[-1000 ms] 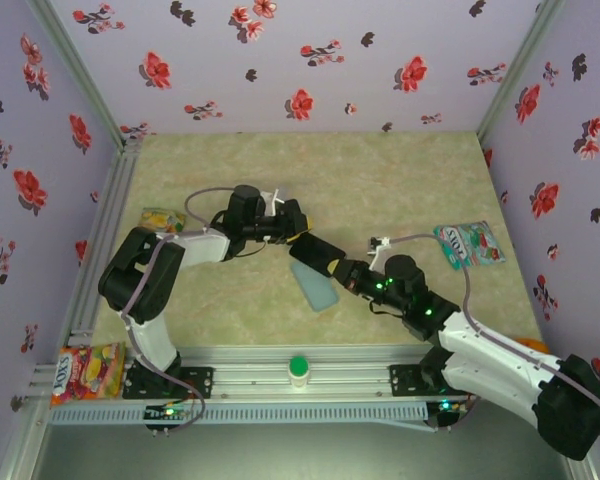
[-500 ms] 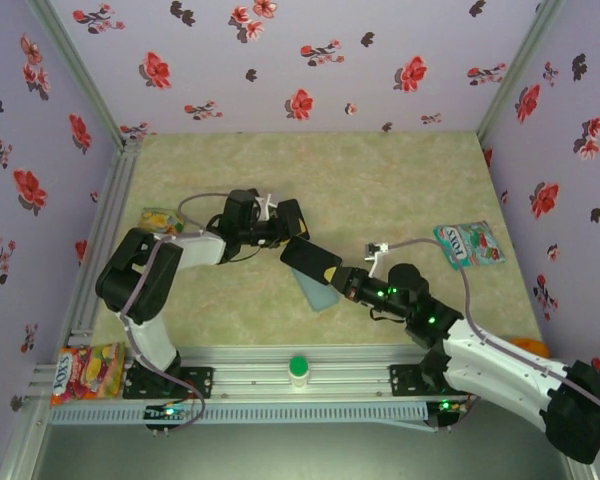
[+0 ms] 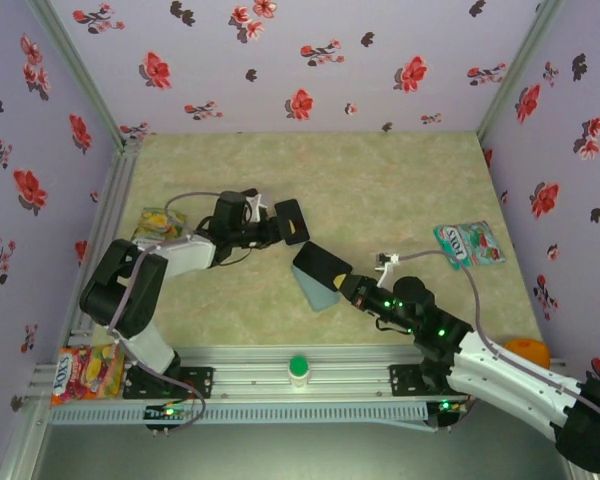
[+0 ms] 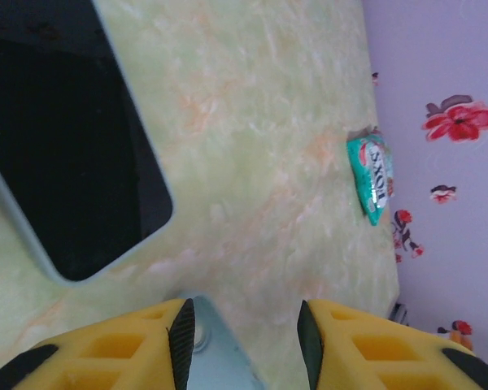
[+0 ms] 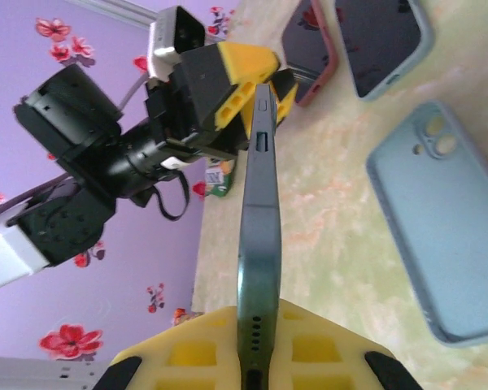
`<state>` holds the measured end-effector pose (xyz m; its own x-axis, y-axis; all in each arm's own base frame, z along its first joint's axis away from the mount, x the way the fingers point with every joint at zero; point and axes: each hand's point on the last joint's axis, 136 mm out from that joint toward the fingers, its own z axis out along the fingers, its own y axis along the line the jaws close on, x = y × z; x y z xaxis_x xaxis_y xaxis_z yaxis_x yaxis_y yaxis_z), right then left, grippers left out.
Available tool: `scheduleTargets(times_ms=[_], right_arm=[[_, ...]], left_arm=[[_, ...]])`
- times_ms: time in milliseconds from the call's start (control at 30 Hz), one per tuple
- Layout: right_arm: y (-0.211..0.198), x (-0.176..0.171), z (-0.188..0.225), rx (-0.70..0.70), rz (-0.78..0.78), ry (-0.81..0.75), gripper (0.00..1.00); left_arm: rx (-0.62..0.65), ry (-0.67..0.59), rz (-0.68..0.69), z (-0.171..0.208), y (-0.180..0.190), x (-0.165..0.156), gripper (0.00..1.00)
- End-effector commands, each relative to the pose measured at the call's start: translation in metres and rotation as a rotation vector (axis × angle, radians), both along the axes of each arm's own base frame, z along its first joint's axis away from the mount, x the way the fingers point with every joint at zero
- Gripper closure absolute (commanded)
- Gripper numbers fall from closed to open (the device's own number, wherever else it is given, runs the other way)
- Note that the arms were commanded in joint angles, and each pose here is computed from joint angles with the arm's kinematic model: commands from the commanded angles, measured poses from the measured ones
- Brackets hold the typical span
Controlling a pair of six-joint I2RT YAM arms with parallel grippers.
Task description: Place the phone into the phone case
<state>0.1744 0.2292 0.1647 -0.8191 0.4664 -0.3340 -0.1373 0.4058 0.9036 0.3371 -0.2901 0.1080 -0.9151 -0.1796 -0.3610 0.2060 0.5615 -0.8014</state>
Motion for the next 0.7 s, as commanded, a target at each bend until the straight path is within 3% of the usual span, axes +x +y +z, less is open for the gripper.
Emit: scheduleTargets(times_ms=[0, 400, 667], right_arm=[[-0.005, 0.004, 0.006, 0.021, -0.073, -0.011, 1.00], [-0.005, 0.001, -0.009, -0.095, -0.219, -0.018, 1.00], [0.002, 0.002, -0.013, -0.084, -0.280, -0.007, 1.00]], left_arm=[[0.062, -0.030, 0.014, -0.006, 0.012, -0.003, 0.58], [0.148, -0.047, 0.007, -0.027, 0.018, -0.013, 0.60], [0.186, -0.078, -0.018, -0.034, 0.013, -0.016, 0.61]])
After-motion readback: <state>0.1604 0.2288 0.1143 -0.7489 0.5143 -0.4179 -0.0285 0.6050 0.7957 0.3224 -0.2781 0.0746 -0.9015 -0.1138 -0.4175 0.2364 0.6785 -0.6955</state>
